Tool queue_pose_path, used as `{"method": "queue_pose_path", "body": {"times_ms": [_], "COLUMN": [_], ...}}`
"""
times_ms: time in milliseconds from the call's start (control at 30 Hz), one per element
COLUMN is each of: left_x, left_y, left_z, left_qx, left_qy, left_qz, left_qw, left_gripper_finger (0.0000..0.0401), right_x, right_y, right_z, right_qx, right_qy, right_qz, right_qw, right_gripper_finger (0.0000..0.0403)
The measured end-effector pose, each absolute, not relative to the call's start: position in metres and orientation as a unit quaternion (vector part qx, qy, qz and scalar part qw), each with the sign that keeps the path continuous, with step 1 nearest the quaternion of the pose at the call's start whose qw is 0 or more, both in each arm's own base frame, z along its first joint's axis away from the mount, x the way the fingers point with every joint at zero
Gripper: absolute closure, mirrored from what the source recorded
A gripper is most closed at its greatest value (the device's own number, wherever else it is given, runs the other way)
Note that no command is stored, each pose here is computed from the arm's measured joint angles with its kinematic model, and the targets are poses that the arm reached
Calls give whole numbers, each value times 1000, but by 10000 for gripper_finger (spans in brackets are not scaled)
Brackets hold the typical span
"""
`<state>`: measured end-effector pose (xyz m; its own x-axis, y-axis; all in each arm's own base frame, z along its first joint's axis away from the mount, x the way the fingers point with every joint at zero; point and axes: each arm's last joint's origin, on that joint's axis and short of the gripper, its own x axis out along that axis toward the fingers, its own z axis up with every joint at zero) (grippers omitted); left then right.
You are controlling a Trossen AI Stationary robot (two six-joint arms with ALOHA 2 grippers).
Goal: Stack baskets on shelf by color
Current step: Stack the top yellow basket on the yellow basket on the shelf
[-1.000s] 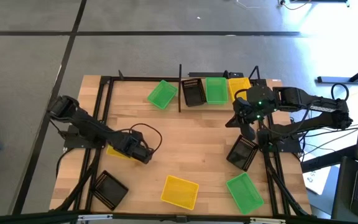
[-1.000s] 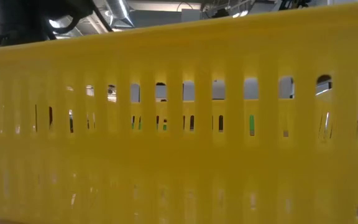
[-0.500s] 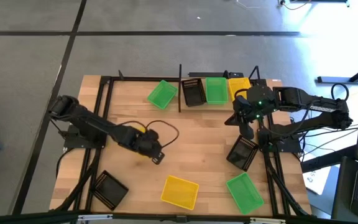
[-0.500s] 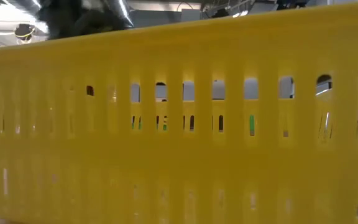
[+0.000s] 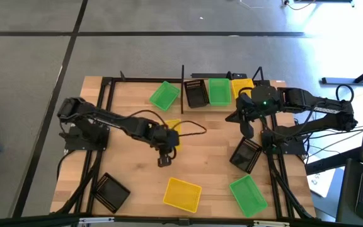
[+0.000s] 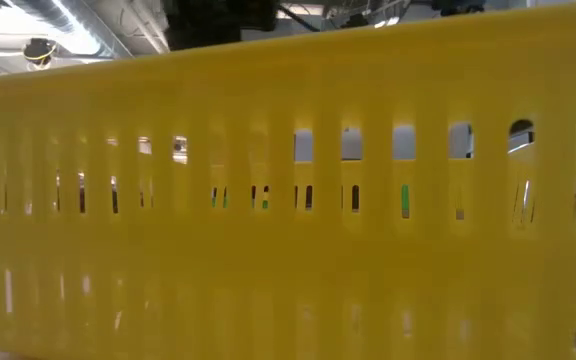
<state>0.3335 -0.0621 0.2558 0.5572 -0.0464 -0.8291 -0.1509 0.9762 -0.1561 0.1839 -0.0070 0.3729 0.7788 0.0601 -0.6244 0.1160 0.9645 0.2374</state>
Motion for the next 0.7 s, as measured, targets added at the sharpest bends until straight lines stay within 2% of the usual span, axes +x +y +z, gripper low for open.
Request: {"method": "queue_pose_path", "body": {"times_ms": [167, 333, 500, 700], "left_x": [359, 377, 384, 384], "left_y": [-69, -72, -69, -67], "left_z": [245, 231, 225, 224], "left_qx": [-19, 46, 67, 68], "left_qy": [484, 508, 511, 515], "left_qz": [-46, -80, -116, -111], "left_qw": [874, 857, 849, 847], "left_gripper_finger": [401, 401, 401, 401], "right_x": [184, 184, 184, 184], "right_y": [-9, -9, -9, -9], "right_z": [373, 373, 373, 373], "right_qx": [122, 107, 108, 107], "right_qy": [329, 328, 328, 328], "right_qz": [-42, -49, -50, -50], "right_qw": [936, 937, 937, 937], "right_gripper_finger": [403, 403, 403, 403]}}
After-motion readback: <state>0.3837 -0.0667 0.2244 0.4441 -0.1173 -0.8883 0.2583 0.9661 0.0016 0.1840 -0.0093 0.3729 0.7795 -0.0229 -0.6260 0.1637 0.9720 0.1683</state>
